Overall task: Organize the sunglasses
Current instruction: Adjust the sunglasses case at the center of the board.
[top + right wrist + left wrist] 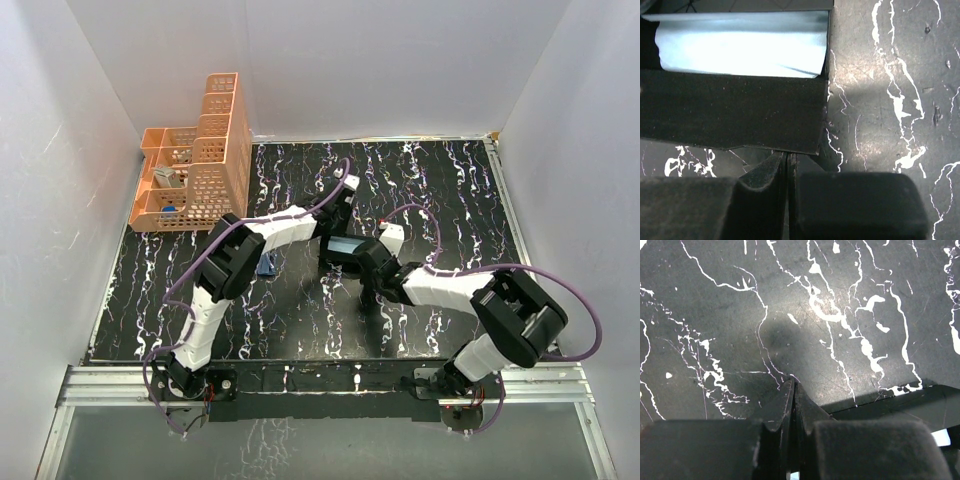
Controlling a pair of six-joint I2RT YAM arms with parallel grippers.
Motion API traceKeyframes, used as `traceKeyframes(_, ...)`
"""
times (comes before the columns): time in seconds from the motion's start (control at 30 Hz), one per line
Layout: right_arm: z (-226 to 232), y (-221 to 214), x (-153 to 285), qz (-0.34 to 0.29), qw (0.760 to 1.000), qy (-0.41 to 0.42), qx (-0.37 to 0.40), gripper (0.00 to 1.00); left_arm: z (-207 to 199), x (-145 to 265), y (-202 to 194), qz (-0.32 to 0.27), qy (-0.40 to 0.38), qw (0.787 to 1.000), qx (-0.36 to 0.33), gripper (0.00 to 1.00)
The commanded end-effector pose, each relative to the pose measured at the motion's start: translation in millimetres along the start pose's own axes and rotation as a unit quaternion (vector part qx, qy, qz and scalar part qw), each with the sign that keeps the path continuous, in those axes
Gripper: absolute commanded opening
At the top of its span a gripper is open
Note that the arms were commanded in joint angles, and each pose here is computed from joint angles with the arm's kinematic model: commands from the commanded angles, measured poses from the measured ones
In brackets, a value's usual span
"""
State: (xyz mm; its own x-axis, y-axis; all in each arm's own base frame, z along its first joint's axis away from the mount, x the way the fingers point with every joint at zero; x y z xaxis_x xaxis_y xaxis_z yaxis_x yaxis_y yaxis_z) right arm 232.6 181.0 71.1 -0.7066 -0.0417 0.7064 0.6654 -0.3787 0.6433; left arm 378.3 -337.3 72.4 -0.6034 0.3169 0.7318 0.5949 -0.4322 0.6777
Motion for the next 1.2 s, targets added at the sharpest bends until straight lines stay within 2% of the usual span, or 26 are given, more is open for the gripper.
traceKeyframes(0.0, 2.7, 11.5, -9.1, -0.017, 1.0, 0.002, -0.004, 0.0, 2.3, 23.6, -9.7, 0.024, -0.005, 1.0, 0.013, 0.0)
traceKeyframes(0.37, 7.6, 32.0, -22.7, -0.026, 1.0, -0.001, 0.006, 0.0, -1.2, 56.6, -22.7, 0.029, 0.002, 0.999, 0.018, 0.0)
traceKeyframes(1.17, -5.1, 33.8, -13.9, -0.035, 0.999, -0.015, 0.006, 0.0, -32.8, 100.2, -47.7, 0.04, 0.009, 0.999, 0.019, 0.0)
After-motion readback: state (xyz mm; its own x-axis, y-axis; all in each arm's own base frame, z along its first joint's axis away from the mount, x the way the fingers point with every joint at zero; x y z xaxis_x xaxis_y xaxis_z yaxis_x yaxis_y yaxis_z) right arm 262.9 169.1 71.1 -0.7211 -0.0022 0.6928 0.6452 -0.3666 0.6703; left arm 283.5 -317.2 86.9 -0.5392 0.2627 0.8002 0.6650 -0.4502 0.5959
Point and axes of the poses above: each gripper's point midway between its finger pads, its own x axis back along the fingers, its own z axis along the line the jaws close on, y = z × x, the point moved 7 cm from there along x, back along the fingers, and after that the axes turned 9 degrees about -x, right-handed, at the moved point
